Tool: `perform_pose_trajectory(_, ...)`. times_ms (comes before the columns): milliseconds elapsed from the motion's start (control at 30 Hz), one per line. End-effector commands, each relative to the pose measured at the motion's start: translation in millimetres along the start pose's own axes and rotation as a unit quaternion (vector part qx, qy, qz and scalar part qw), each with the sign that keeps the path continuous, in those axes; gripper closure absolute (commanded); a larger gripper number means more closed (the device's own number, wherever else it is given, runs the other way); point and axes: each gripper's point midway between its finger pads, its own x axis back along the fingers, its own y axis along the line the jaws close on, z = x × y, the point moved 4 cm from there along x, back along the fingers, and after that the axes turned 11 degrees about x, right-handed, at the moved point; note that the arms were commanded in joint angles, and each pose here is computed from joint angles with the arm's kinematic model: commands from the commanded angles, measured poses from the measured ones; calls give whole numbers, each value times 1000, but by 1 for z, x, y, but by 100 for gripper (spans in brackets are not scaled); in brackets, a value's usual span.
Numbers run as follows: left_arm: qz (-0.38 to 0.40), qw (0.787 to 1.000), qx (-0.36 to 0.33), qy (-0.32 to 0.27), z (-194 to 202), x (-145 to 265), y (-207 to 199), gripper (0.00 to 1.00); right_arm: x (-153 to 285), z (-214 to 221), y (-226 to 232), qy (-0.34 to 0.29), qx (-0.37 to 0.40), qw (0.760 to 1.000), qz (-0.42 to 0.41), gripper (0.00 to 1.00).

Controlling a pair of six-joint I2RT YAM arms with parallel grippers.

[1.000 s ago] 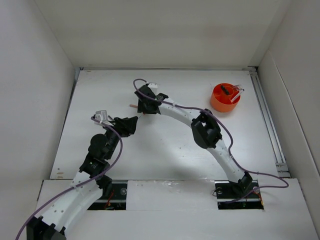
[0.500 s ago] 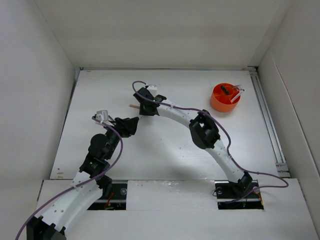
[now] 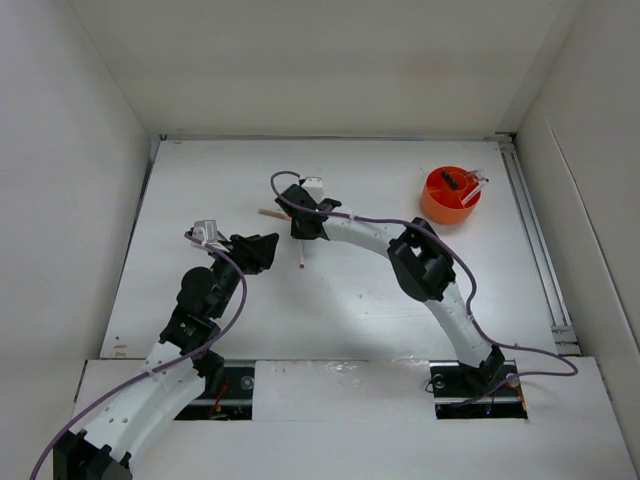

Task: Sort the stationery into containers
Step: Move the pen to the center of the board.

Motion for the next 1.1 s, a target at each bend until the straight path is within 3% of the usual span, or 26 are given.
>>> perform_pose_trajectory(0,26,1000,1,-12,-7,-2,-13,45,14,10,-6,5,29,1000,3,94)
perform_pose_trajectory(200,30,999,2,-15,-8,-2,-14,45,25,29,-24,19,45,999,11,95)
perform_pose_trajectory(267,30,999,2,-15,-8,-2,-14,45,26,33,-28,24,48,998,14,87)
perform_pose_trajectory(300,30,999,2,-15,-8,-2,-14,45,26,33,-28,24,48,998,14,75)
perform_pose_trajectory(367,36,999,2,-14,-9,-2,-17,45,26,31,-26,24,48,998,14,66)
perform_pose_trajectory(667,36,999,2,-14,-9,-2,-17,45,11,34,-21,40,60,997,24,56)
perform_pose_trajectory(733,33,999,2,-18,-9,-3,-16,45,11,35,-20,42,60,997,20,67)
perform_pose_trajectory(767,33,999,2,-18,-9,-3,-16,45,12,36,-19,45,60,997,16,83)
perform_pose_trajectory(833,33,999,2,-18,-9,-3,-16,45,10,44,-24,54,64,996,21,95)
perform_pose_trajectory(900,33,999,2,-18,-9,-3,-16,45,20,31,-23,43,51,998,2,100)
perform_pose_trajectory(1067,33,999,2,-18,-9,-3,-16,45,58,-24,-34,-11,-8,998,-68,100)
